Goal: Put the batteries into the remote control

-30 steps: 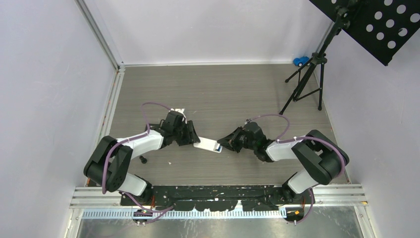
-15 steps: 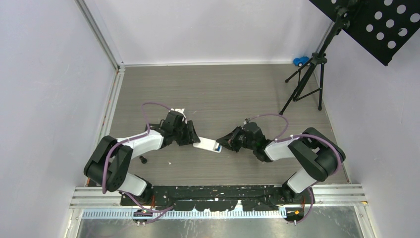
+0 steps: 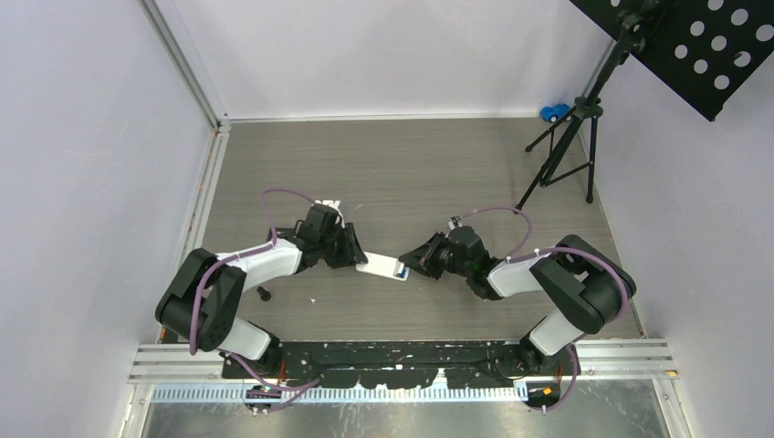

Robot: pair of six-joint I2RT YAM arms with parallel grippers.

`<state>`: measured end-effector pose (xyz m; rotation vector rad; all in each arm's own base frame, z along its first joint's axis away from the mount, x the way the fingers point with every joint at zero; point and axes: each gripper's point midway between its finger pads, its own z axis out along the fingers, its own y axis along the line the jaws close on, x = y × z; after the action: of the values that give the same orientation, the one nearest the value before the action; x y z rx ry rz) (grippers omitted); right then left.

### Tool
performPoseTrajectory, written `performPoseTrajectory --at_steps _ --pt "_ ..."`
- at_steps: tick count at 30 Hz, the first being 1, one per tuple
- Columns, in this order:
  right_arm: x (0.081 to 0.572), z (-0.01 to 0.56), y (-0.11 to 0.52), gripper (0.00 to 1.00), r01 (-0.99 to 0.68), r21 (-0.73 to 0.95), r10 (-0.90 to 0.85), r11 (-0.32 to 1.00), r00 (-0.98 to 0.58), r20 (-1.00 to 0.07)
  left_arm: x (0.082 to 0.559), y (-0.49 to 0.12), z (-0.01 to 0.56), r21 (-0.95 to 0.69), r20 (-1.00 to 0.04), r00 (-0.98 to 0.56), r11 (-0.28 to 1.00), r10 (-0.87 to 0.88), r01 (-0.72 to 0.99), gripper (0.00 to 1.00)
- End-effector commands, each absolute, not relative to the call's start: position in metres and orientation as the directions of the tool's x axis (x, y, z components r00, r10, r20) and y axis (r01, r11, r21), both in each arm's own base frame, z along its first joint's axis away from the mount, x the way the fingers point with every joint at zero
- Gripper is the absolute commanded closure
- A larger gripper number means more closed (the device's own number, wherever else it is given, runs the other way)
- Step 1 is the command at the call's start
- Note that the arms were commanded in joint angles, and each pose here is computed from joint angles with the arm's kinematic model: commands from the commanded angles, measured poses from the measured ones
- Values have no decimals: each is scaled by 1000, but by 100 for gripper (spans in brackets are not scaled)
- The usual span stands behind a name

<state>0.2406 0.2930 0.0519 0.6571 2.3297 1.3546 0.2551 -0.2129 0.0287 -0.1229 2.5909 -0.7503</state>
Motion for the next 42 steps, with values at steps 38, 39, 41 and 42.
performPoseTrajectory --at_steps 38,39,41,42 --pt "239 52 291 79 174 763 480 623 -855 -197 255 -214 25 -531 -372 -909 846 -191 40 63" --pt "238 50 291 80 176 760 478 626 -856 -195 255 -215 25 -536 -370 -909 843 -192 40 63" --pt "238 47 289 82 176 751 474 636 -857 -201 255 -216 26 -540 -368 -910 841 -192 41 63" --pt "238 46 288 83 178 744 472 645 -857 -205 255 -216 27 -541 -369 -909 840 -194 40 63"
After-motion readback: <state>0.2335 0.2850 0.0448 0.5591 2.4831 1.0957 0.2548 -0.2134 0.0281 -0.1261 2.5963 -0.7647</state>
